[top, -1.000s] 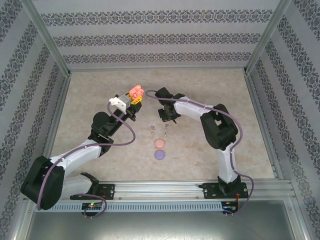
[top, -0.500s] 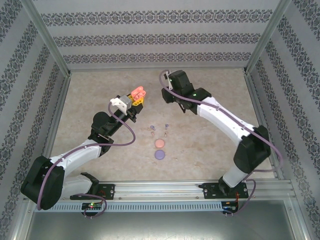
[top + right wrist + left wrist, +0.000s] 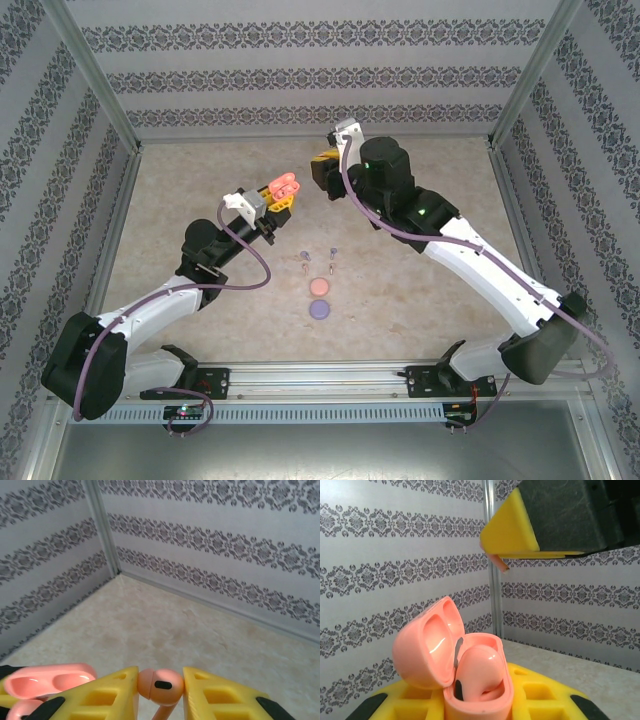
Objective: Insert the wireless bluetooth earbuds into the charging case
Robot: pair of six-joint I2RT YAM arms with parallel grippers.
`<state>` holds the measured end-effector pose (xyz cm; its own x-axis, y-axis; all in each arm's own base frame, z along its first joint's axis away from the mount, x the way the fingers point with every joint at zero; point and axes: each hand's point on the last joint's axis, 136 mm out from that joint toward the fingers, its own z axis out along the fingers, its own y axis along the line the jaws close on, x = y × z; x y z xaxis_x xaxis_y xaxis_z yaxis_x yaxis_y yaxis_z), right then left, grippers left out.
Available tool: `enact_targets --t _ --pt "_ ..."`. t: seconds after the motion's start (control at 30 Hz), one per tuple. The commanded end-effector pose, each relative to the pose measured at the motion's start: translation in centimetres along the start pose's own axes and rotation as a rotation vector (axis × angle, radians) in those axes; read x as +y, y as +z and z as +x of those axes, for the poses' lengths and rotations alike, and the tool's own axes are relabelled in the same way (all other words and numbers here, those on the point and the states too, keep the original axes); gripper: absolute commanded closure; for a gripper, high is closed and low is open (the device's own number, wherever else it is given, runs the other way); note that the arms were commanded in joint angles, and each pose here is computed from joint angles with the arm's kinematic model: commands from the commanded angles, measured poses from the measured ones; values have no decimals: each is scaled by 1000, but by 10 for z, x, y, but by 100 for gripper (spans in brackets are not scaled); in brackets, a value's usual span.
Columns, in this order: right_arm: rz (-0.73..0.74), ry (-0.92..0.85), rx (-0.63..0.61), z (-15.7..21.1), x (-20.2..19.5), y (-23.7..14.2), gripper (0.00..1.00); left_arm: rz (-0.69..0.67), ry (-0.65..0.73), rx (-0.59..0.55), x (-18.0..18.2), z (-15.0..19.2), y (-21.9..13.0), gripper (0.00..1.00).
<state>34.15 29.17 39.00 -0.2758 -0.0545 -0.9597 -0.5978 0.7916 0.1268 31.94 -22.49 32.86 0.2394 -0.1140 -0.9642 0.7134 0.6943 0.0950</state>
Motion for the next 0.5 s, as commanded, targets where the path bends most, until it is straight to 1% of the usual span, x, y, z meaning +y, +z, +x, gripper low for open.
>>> enact_targets --t 0.0,0.17,0.47 --pt "-91 34 -43 -9 18 -5 71 29 -16 -38 0 -19 6 100" --pt "-158 102 -38 -5 29 -1 71 51 -34 -30 -2 -23 10 100" --pt "-198 148 -29 0 36 5 71 57 -40 -25 -3 -23 13 100"
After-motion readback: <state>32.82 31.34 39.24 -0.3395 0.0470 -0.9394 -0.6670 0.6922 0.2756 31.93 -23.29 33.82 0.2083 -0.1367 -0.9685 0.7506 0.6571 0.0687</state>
